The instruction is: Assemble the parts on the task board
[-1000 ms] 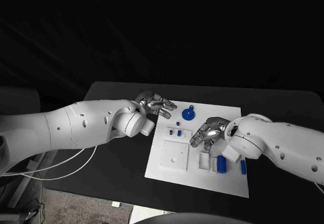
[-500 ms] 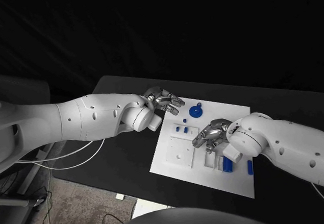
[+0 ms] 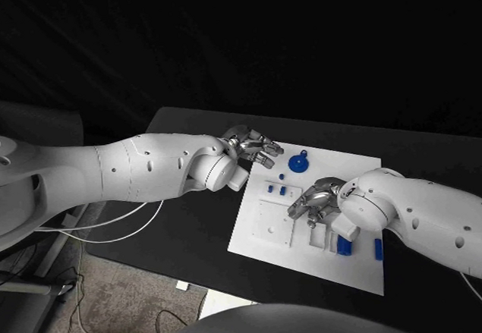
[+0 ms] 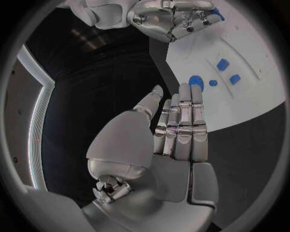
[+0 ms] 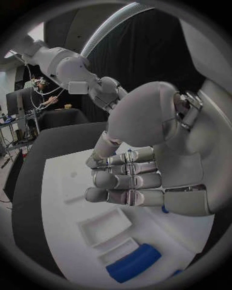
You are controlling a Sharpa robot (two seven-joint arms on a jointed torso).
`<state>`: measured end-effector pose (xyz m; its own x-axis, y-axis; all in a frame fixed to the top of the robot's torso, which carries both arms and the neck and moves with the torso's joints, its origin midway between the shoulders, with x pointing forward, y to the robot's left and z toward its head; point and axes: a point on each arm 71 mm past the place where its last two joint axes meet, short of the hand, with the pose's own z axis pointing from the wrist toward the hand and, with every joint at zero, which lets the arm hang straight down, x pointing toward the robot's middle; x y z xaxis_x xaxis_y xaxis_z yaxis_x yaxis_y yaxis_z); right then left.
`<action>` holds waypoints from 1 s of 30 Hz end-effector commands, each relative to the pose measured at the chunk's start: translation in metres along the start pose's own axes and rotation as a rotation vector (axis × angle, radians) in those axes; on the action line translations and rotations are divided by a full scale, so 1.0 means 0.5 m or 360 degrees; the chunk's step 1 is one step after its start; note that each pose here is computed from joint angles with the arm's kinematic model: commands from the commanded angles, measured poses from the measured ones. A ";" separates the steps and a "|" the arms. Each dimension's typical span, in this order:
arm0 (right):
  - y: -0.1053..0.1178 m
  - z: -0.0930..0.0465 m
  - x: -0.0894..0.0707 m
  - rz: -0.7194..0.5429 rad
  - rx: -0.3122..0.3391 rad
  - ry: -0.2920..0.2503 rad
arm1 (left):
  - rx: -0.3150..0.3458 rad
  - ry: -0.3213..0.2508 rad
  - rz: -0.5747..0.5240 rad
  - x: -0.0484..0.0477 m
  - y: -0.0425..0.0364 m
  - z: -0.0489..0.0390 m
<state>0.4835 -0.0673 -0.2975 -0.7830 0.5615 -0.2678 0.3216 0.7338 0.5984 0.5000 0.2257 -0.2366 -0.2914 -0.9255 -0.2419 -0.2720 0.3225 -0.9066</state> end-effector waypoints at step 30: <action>0.000 0.038 0.026 -0.0067 0.0028 0.0013 | 0.0028 0.0018 -0.0006 0.013 -0.009 0.002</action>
<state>0.4844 -0.0549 -0.3146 -0.7874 0.5481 -0.2823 0.3212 0.7555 0.5709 0.5001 0.2203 -0.2361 -0.2994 -0.9238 -0.2389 -0.2677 0.3216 -0.9082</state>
